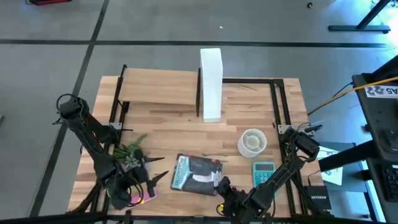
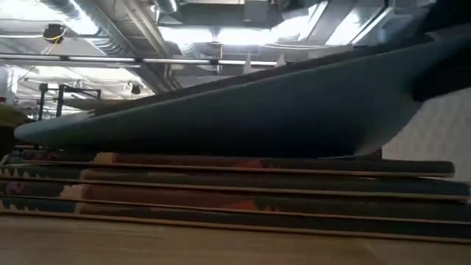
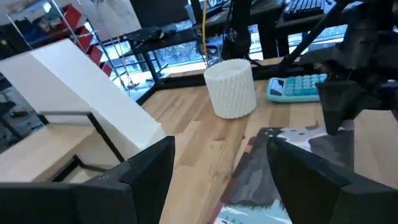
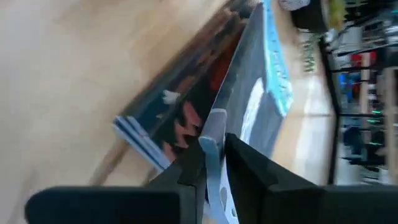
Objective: Stock shelves
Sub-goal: Remove the light blue book from the white bookshelf
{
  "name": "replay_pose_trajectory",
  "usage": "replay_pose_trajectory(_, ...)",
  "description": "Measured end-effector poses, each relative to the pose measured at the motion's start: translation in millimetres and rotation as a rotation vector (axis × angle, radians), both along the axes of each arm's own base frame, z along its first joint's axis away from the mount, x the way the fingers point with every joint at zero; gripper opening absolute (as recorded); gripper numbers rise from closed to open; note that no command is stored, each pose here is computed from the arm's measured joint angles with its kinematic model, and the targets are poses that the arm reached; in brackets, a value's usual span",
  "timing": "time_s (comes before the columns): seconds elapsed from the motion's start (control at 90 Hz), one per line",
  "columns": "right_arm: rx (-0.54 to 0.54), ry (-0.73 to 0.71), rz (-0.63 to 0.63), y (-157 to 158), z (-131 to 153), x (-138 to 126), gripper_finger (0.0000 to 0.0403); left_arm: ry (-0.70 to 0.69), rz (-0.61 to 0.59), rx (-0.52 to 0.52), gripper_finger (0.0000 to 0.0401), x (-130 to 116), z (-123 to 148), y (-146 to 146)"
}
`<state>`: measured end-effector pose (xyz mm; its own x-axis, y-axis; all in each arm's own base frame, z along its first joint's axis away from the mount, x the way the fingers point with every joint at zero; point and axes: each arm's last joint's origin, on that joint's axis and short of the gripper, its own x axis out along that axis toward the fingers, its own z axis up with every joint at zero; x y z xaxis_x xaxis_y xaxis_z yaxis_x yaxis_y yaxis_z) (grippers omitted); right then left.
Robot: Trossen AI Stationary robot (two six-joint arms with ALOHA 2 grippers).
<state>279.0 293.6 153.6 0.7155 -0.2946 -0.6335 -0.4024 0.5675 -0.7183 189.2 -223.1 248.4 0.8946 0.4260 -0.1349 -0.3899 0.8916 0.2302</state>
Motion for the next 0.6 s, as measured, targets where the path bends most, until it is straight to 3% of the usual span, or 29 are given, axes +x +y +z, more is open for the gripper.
replay_pose_trajectory(0.2,-0.059,0.005,0.014,-6.1,0.5,6.3,0.0022,-0.005,0.0,-0.021,0.0239,-0.4,-1.8,0.4)
replay_pose_trajectory(0.6,-0.006,0.068,0.033,-8.3,-1.2,8.6,0.0037,0.005,-0.014,-0.031,0.0239,-0.3,-2.5,0.0)
